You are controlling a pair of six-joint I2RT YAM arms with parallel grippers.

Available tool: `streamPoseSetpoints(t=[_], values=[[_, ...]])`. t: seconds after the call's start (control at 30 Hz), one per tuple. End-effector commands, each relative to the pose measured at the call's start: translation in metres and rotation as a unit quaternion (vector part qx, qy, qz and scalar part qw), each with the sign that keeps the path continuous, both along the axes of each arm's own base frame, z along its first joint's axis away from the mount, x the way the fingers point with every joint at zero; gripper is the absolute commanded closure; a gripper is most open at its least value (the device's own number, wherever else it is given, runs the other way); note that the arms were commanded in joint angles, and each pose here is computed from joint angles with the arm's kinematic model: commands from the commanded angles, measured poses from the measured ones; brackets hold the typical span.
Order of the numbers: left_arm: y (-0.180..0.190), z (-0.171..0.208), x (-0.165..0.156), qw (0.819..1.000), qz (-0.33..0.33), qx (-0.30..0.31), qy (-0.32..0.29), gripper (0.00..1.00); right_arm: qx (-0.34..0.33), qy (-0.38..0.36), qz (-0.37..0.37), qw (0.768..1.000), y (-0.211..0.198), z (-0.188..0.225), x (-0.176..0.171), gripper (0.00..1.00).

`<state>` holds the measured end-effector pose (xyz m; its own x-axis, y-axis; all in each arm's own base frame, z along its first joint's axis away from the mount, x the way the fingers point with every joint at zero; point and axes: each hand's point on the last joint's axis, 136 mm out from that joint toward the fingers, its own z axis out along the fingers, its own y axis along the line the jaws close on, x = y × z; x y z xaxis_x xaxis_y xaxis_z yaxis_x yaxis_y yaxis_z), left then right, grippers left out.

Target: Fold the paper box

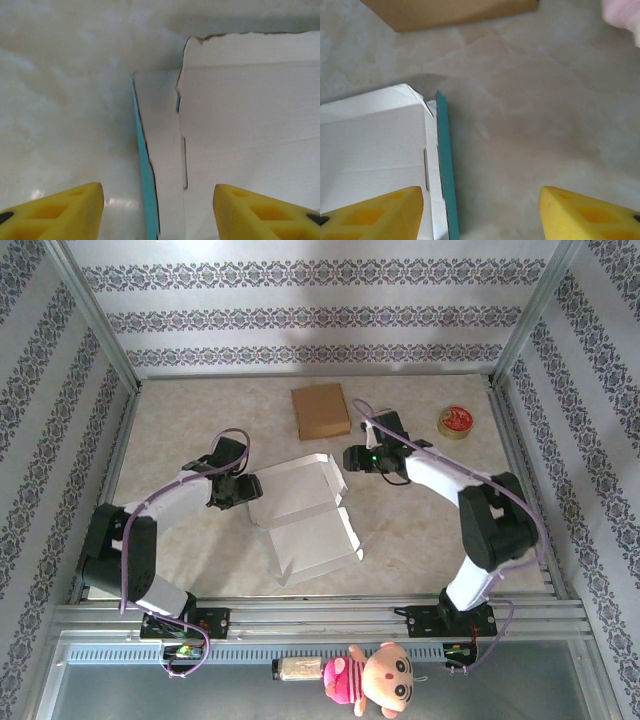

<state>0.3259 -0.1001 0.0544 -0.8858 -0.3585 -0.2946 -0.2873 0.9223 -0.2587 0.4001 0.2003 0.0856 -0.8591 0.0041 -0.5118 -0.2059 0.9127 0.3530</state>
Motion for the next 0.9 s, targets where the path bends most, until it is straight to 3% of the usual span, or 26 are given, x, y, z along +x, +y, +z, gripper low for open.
streamPoseSetpoints(t=[0.0, 0.13, 0.2, 0.23, 0.4, 0.57, 0.63, 0.7, 0.8, 0.87], values=[[0.0, -0.004, 0.02, 1.0, -0.012, -0.019, -0.011, 0.49, -0.009, 0.021, 0.04, 0.999, 0.019, -0.009, 0.001, 0.37], [-0.005, -0.015, 0.025, 0.999, -0.029, -0.034, 0.001, 0.72, -0.001, 0.011, 0.047, 0.999, 0.03, 0.004, 0.014, 0.35], [-0.006, -0.016, 0.027, 0.998, -0.04, -0.037, 0.005, 0.96, -0.002, 0.0, 0.055, 0.999, 0.031, 0.016, 0.017, 0.34], [-0.006, -0.016, 0.029, 0.998, -0.045, -0.039, 0.004, 1.0, -0.003, -0.005, 0.062, 0.998, 0.032, 0.023, 0.017, 0.33], [-0.014, 0.006, 0.049, 0.993, -0.102, -0.044, -0.045, 1.0, -0.011, -0.052, 0.097, 0.994, 0.033, 0.071, 0.016, 0.29], [-0.035, 0.065, 0.072, 0.962, -0.19, -0.057, -0.187, 1.0, -0.026, -0.141, 0.151, 0.978, 0.031, 0.118, 0.009, 0.2], [-0.043, 0.091, 0.073, 0.936, -0.236, -0.045, -0.258, 1.0, -0.024, -0.176, 0.216, 0.96, 0.038, 0.134, -0.006, 0.12], [-0.047, 0.113, 0.071, 0.906, -0.271, -0.022, -0.323, 1.0, -0.035, -0.224, 0.3, 0.927, 0.046, 0.144, -0.028, 0.04], [-0.053, 0.131, 0.063, 0.871, -0.311, -0.006, -0.379, 1.0, -0.056, -0.288, 0.421, 0.859, 0.053, 0.144, -0.061, 0.03], [-0.057, 0.136, 0.058, 0.855, -0.334, 0.003, -0.398, 1.0, -0.078, -0.313, 0.464, 0.825, 0.053, 0.137, -0.074, 0.02]])
